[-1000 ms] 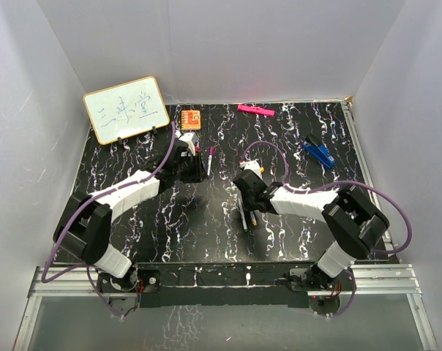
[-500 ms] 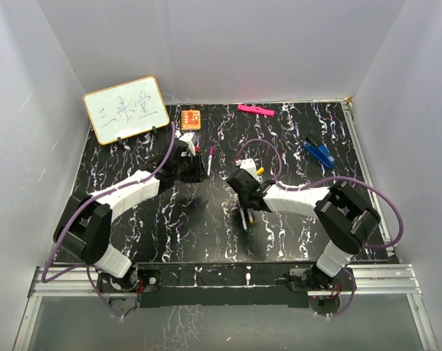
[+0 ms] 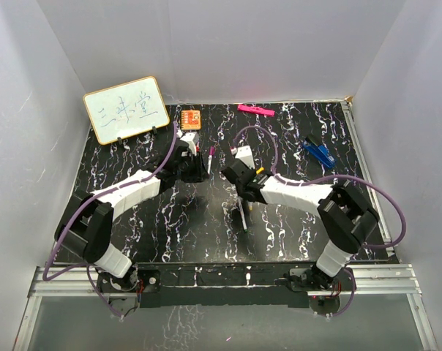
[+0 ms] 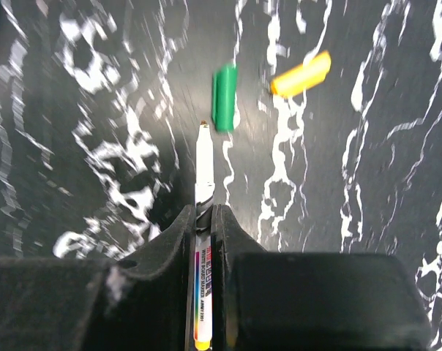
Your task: Insert the pens into the pen caps
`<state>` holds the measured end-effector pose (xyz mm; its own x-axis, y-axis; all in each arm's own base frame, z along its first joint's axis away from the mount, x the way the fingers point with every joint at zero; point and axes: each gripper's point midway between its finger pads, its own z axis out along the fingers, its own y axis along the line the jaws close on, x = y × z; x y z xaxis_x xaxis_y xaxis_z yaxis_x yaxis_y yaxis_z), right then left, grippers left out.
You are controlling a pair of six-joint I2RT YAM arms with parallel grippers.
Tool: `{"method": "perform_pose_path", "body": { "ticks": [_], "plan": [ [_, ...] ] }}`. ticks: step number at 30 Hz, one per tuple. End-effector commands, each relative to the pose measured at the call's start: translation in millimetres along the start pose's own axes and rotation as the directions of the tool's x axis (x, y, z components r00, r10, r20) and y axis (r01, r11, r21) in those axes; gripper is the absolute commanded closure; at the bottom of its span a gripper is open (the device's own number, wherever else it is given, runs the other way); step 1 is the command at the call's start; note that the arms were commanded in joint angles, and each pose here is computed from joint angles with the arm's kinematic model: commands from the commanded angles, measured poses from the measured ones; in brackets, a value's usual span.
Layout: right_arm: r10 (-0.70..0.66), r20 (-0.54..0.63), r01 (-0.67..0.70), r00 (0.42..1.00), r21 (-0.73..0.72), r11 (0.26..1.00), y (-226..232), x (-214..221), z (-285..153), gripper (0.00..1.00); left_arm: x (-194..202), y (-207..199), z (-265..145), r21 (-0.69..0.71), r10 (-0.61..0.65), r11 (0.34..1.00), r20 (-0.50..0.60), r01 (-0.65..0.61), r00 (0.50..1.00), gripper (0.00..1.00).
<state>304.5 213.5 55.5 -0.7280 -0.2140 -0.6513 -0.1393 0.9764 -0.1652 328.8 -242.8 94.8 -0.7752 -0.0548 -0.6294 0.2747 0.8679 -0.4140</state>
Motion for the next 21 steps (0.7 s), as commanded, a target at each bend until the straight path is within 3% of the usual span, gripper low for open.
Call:
{"method": "perform_pose_path", "body": {
  "ticks": [1, 6, 13, 21],
  "plan": [
    [0.136, 0.284, -0.128, 0.949, -0.046, 0.991, -2, -101, -34, 1.00, -12, -21, -7, 0.109, 0.043, 0.993, 0.066, -0.050, 0.997, 0.74],
    [0.265, 0.420, -0.219, 0.868, -0.156, 0.963, -12, -156, -51, 1.00, -16, -51, -19, 0.289, 0.078, 0.950, 0.148, -0.119, 0.986, 0.73],
    [0.516, 0.523, -0.261, 0.678, -0.485, 0.834, -34, -206, -91, 1.00, -20, -96, -44, 0.526, 0.127, 0.818, 0.228, -0.232, 0.965, 0.67],
    [0.554, 0.502, -0.199, 0.664, -0.596, 0.778, -19, -209, -105, 1.00, -30, -117, -50, 0.621, 0.094, 0.742, 0.276, -0.252, 0.957, 0.61]
  ]
}}
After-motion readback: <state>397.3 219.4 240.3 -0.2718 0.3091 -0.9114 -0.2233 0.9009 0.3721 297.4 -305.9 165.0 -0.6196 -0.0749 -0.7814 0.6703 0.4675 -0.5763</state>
